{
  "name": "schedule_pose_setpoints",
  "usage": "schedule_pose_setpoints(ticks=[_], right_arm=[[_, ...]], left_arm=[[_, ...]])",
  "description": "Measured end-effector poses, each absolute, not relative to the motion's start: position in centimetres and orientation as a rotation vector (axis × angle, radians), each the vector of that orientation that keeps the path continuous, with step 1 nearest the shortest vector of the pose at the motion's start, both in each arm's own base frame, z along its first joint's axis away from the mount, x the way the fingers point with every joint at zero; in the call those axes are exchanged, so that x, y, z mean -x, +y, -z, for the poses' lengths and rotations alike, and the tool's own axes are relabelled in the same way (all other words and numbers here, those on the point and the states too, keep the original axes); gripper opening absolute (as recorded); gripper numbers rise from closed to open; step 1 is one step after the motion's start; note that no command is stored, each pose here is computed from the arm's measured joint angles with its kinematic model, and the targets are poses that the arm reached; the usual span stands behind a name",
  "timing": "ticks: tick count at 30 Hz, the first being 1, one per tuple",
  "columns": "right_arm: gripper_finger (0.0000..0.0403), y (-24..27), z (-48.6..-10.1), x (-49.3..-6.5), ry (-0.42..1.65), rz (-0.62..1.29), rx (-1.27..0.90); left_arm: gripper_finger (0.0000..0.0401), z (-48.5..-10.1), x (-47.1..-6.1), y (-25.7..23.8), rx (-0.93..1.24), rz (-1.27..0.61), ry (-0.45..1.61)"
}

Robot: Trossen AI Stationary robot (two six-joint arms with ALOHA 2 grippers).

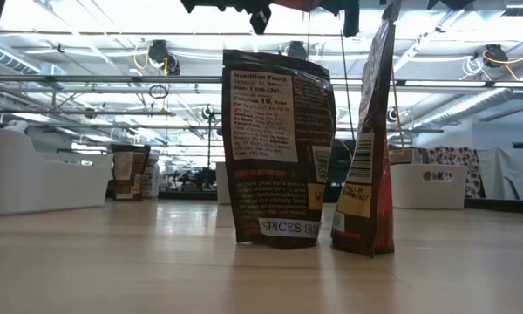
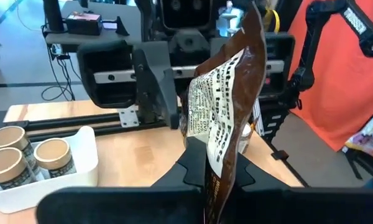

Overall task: Sort spices by type
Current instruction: Put the orange spice pack into the gray bin

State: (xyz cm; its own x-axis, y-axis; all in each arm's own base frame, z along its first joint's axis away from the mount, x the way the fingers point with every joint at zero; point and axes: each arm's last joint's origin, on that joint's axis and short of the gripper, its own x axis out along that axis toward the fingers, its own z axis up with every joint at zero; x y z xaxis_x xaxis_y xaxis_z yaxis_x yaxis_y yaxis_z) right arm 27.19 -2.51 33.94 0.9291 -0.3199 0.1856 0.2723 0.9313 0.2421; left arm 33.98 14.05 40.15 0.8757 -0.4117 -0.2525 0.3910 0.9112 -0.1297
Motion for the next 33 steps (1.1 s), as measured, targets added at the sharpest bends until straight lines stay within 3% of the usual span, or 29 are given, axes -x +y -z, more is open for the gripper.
schedule_pose_setpoints(ticks=[9,14,18,24,27,33], right_arm=[[0.0225,-3.3,-34.5,-25.8,-0.187,0.407,-0.174],[0.0263,-3.3,-35.5,-23.6,-0.158,0.480,-0.139],[0.0271,-3.2,-36.2,-22.0,-0.151,0.486,-0.136],[0.0264,-3.3,-36.4,-21.1,-0.146,0.531,-0.172],[0.0264,-3.8,-36.1,-21.1,-0.130,0.557,-0.182],[0.0263,-4.8,-35.8,-21.1,-0.115,0.602,-0.203]], left_arm=[[0.0012,-40.6,-32.9,15.6,0.078,0.301,0.296],[0.0012,-41.1,-30.4,18.4,0.092,0.189,0.304],[0.0012,-40.7,-28.5,20.8,0.083,0.084,0.351],[0.0012,-38.1,-26.8,23.5,-0.117,-0.192,0.632],[0.0012,-36.0,-27.3,25.1,-0.167,-0.218,0.735],[0.0011,-30.6,-28.6,27.8,-0.041,-0.168,0.872]])
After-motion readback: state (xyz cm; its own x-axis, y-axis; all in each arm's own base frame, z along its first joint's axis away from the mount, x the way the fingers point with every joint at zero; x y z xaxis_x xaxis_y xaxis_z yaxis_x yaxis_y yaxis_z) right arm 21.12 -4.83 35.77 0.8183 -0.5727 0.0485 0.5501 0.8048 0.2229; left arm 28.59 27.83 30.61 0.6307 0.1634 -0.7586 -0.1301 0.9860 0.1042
